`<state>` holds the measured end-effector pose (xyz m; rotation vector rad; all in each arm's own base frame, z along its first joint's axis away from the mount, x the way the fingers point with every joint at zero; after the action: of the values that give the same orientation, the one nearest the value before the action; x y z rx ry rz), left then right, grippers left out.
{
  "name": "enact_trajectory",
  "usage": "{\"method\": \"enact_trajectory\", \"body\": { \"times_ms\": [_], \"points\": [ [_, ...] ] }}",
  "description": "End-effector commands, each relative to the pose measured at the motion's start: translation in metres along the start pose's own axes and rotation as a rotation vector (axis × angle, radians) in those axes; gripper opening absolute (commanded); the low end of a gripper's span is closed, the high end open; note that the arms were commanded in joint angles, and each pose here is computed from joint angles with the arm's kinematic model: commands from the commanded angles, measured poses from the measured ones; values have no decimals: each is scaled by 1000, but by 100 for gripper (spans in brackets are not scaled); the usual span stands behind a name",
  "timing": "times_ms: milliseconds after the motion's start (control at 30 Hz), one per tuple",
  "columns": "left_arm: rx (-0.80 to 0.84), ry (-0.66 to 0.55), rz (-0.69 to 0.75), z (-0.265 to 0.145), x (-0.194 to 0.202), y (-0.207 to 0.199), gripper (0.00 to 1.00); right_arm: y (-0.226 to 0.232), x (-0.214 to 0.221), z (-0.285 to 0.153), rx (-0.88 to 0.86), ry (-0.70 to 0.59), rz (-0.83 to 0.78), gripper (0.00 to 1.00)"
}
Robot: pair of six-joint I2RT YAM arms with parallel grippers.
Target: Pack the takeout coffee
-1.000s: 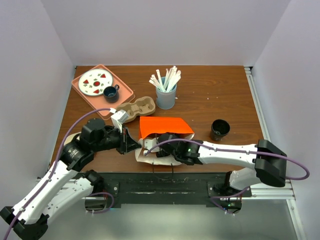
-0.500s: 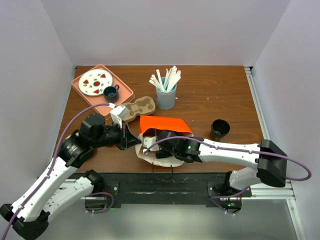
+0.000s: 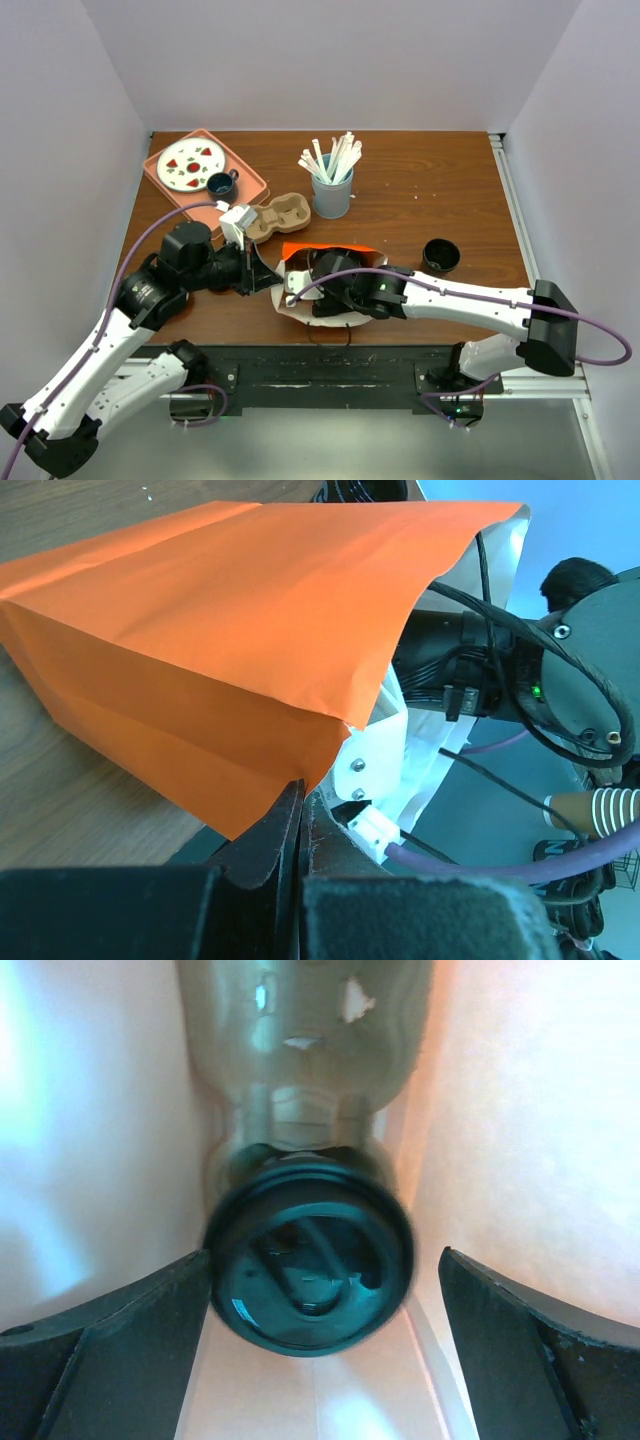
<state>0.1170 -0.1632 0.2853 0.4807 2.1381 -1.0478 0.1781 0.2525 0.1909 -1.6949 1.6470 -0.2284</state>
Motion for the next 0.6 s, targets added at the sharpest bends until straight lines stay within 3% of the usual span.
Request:
{"method": "enact_trajectory", "body": {
  "times_ms": [0, 567],
  "points": [
    [31, -30, -17, -6, -11, -12, 0, -13, -14, -17, -15, -55, 29, 98],
    [-17, 9, -75, -8, -7, -9, 3, -20, -26, -38, -68, -105, 114, 96]
  ]
}}
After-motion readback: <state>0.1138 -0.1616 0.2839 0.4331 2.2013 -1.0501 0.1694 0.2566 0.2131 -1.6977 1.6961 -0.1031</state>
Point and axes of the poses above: each gripper's point midway between its finger pads, its own z axis out along the fingers, its own y axis along the line the jaws close on, x = y × z, the point moved 6 cm from there along -z, back along the fingers, and after that the axes turned 5 degrees about z, right-handed, at the moved point
